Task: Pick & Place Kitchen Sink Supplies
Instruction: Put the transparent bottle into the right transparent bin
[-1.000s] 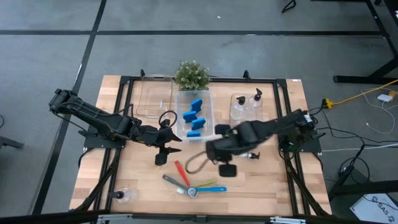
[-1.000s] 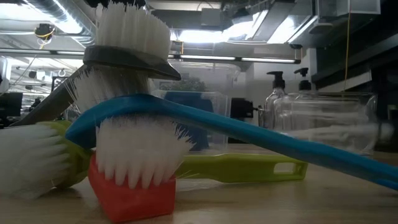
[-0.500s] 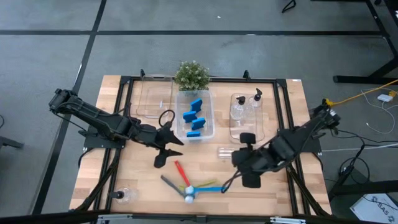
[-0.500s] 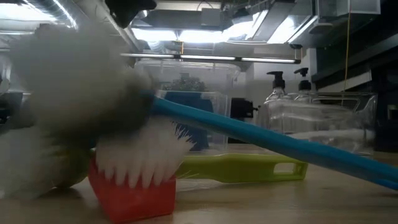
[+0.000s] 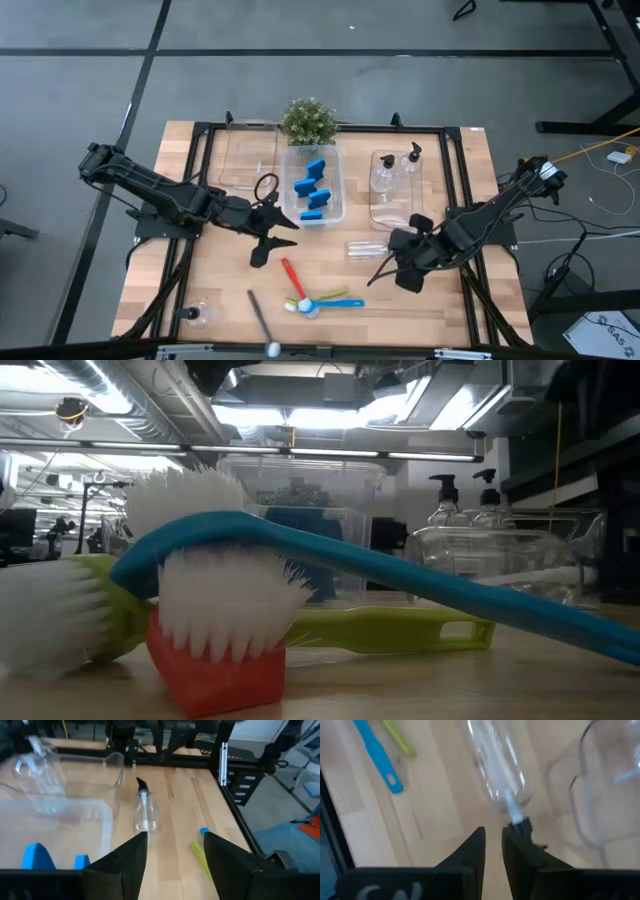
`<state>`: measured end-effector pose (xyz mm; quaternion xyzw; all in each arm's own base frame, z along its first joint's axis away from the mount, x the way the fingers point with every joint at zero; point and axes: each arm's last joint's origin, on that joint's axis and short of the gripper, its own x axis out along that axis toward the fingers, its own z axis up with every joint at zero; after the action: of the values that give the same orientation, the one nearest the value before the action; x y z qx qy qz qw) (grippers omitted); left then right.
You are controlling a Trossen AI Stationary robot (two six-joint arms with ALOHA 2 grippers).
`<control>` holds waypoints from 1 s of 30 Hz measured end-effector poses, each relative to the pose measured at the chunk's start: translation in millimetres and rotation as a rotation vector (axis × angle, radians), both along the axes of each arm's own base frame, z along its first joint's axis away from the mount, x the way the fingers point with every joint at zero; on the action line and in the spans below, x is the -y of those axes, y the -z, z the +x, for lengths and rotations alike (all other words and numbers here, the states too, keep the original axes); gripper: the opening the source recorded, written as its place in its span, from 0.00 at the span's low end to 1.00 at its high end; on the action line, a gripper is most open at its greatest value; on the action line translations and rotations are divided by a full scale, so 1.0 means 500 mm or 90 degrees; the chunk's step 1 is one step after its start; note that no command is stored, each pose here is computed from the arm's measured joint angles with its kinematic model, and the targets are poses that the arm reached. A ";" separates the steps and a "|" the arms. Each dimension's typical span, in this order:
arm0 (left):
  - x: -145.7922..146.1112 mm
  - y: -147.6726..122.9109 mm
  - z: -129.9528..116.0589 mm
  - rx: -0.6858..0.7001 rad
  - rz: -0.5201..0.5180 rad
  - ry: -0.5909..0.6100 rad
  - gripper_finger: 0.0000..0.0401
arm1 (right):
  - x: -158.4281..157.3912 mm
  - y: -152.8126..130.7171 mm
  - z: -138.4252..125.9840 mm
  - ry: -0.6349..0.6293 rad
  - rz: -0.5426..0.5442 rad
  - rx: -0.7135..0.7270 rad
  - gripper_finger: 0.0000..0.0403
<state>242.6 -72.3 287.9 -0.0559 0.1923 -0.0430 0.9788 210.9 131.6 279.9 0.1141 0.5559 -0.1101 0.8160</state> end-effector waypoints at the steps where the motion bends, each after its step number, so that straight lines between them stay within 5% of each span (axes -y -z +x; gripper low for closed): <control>1: 0.000 -0.001 0.001 0.006 0.007 0.001 0.47 | -0.001 0.009 -0.001 0.004 0.014 -0.006 0.16; 15: -0.002 -0.022 0.009 0.080 0.028 0.039 0.42 | 0.006 0.087 -0.030 0.070 0.024 -0.090 0.16; 30: -0.008 -0.021 0.011 0.071 0.002 0.042 0.39 | -0.003 0.095 -0.015 0.031 0.035 -0.032 0.16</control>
<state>247.9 -68.1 298.4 -0.0455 0.1392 -0.0779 0.9861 203.5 132.9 232.3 0.1470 0.5761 -0.1176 0.7954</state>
